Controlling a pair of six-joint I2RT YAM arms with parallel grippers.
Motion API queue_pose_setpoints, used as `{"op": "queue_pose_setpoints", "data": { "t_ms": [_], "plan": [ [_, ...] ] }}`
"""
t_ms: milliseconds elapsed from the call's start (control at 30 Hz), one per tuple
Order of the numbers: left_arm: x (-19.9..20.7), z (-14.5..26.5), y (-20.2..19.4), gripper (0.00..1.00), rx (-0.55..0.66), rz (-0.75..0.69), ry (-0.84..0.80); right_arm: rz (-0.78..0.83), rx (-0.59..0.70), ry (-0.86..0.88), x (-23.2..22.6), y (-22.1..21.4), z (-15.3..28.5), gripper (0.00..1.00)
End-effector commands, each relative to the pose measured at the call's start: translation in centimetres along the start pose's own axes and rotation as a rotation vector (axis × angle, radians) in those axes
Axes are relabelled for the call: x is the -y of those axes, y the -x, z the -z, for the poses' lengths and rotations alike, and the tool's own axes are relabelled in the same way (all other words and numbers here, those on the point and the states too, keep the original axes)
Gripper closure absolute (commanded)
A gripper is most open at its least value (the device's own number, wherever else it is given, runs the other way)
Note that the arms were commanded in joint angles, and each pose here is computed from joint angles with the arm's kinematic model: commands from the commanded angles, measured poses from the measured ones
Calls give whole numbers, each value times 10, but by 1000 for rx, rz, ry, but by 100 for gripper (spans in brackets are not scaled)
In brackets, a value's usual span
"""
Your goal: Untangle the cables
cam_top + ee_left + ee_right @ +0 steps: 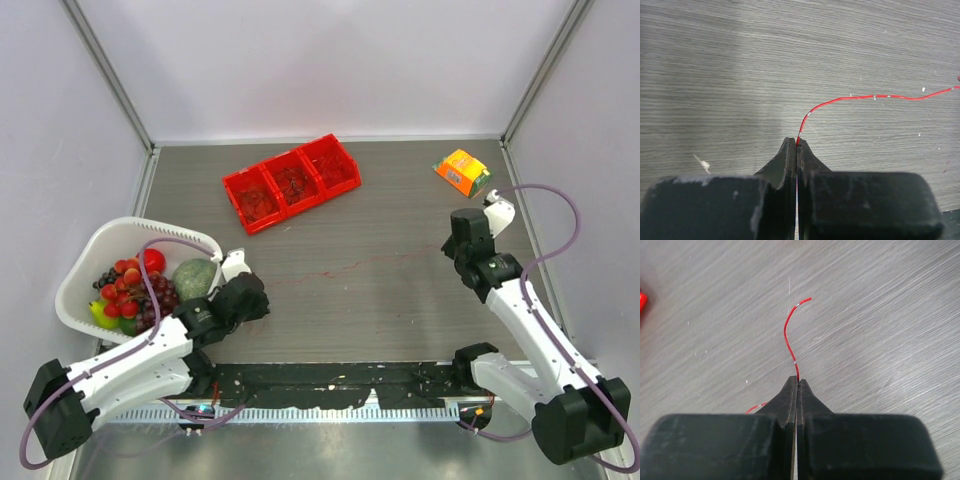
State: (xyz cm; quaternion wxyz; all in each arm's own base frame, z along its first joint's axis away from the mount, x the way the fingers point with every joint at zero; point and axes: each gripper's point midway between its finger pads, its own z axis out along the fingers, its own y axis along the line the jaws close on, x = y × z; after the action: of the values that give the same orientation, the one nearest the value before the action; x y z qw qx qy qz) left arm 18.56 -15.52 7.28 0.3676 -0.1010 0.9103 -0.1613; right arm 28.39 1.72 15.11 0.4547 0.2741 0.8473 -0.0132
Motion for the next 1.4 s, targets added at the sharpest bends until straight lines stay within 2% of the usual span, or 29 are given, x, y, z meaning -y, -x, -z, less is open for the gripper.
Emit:
{"op": "queue_pose_setpoints", "data": {
  "t_ms": [0, 167, 300, 367, 433, 567, 600, 633, 667, 700, 767, 867, 967, 1067, 1167, 1267, 1333, 1367],
  "plan": [
    [-21, 2, 5, 100, 47, 3, 92, 2, 102, -75, 19, 36, 10, 99],
    [-16, -3, 7, 100, 49, -5, 91, 57, 101, -39, 14, 40, 15, 99],
    [1, -14, 2, 100, -11, -37, 72, 77, 92, 23, 6, 37, 17, 99],
    [28, -21, 0, 100, -49, -64, -21, 109, 39, 215, -28, 27, 19, 99],
    [56, -26, -1, 100, -90, -77, -109, 153, -109, 461, -74, -5, 30, 99],
    [103, -34, -4, 100, -165, -110, -248, 323, -353, 725, -138, -83, 57, 99],
    [113, -34, -2, 100, -172, -110, -277, 319, -354, 773, -152, -87, 65, 99],
    [122, -34, 0, 100, -174, -109, -304, 348, -408, 844, -166, -109, 80, 99],
    [125, -36, -1, 97, -186, -114, -305, 341, -417, 887, -177, -113, 88, 99],
    [125, -36, 1, 90, -185, -118, -293, 359, -439, 912, -185, -124, 97, 99],
    [115, -38, 5, 67, -167, -121, -239, 343, -457, 934, -195, -131, 104, 99],
    [98, -35, -1, 42, -162, -131, -206, 309, -455, 932, -201, -133, 104, 99],
    [86, -23, -7, 32, -161, -117, -223, 297, -464, 914, -203, -136, 98, 99],
    [78, -6, -7, 28, -137, -79, -265, 299, -498, 913, -207, -145, 95, 99],
    [77, 24, 5, 27, -87, -35, -342, 304, -548, 939, -211, -158, 97, 99],
    [75, 53, 23, 21, -12, -10, -401, 307, -625, 940, -206, -180, 96, 98],
    [73, 73, 40, 18, 43, -9, -414, 318, -678, 913, -197, -194, 94, 93],
    [70, 81, 44, 17, 54, -16, -410, 327, -702, 894, -190, -199, 93, 80]
  ]
}}
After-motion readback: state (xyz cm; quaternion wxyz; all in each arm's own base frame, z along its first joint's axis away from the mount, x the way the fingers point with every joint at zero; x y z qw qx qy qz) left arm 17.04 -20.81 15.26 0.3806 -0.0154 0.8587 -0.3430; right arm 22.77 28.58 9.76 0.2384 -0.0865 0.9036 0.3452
